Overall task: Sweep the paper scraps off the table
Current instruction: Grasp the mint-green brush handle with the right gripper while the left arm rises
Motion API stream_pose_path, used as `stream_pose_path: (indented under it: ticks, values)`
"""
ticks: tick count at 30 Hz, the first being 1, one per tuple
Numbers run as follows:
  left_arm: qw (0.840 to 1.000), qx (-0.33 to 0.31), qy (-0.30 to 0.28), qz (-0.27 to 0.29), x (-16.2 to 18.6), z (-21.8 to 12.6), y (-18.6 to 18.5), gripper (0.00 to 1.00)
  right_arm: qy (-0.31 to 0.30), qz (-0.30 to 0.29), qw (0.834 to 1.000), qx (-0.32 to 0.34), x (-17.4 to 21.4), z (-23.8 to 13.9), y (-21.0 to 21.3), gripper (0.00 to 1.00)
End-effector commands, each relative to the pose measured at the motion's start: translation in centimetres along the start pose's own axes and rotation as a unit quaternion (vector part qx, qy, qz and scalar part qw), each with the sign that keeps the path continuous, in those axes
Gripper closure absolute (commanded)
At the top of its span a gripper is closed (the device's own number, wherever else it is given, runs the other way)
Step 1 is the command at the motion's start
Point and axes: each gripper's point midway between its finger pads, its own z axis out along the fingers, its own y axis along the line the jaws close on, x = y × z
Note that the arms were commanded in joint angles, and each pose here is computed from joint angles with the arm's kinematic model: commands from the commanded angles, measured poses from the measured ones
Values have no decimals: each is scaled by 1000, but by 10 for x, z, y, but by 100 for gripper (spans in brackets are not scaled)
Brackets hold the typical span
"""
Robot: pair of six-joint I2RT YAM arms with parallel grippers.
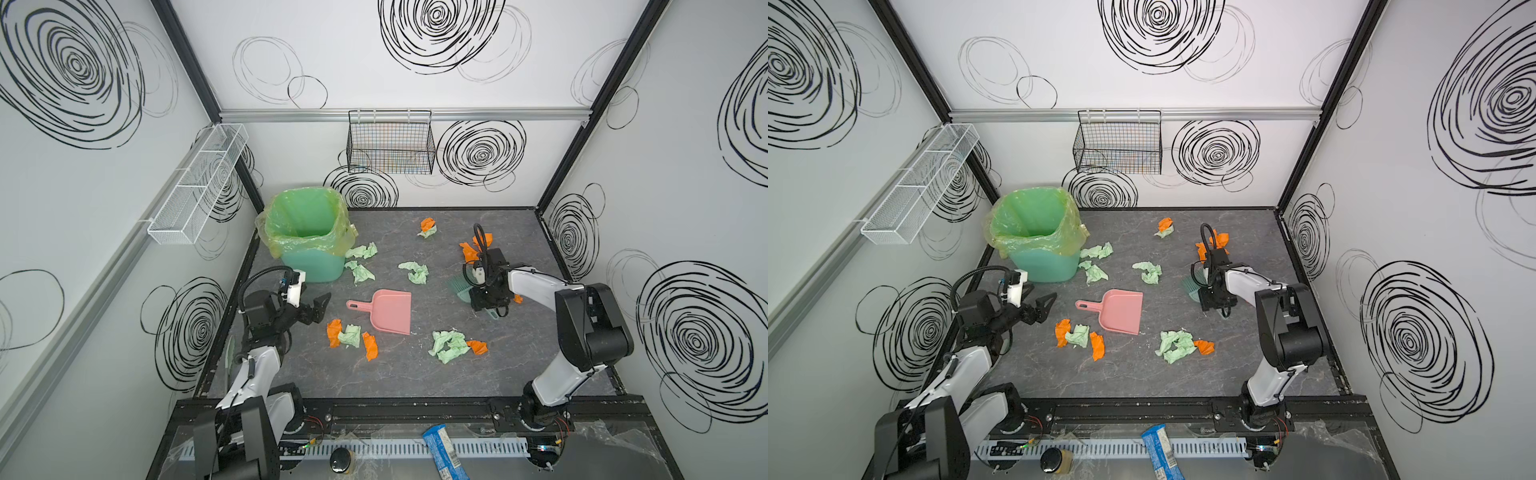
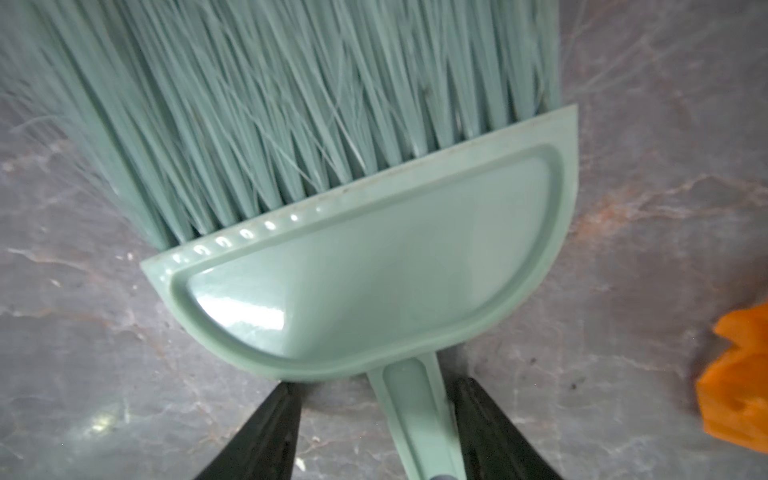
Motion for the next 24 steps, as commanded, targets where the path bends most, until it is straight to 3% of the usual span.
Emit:
stream_pose_path:
  ticks: [1,11,17,24]
  values:
    - [1000,3,-15,18,-13,-1,2,4,22,-19,999,-17,8,3,15,42]
    - [1000,4,-17,19,-14,-1,1,4,-6,-24,999,-44,2,-3,35,62]
    - [999,36,-14,35,-16,-11,-15,1,-17,-19,999,-42,0,-5,37,78]
    - [989,114,-24,90,-60,-37,-60,1,-73,-17,996,-40,-10,-40,43,82]
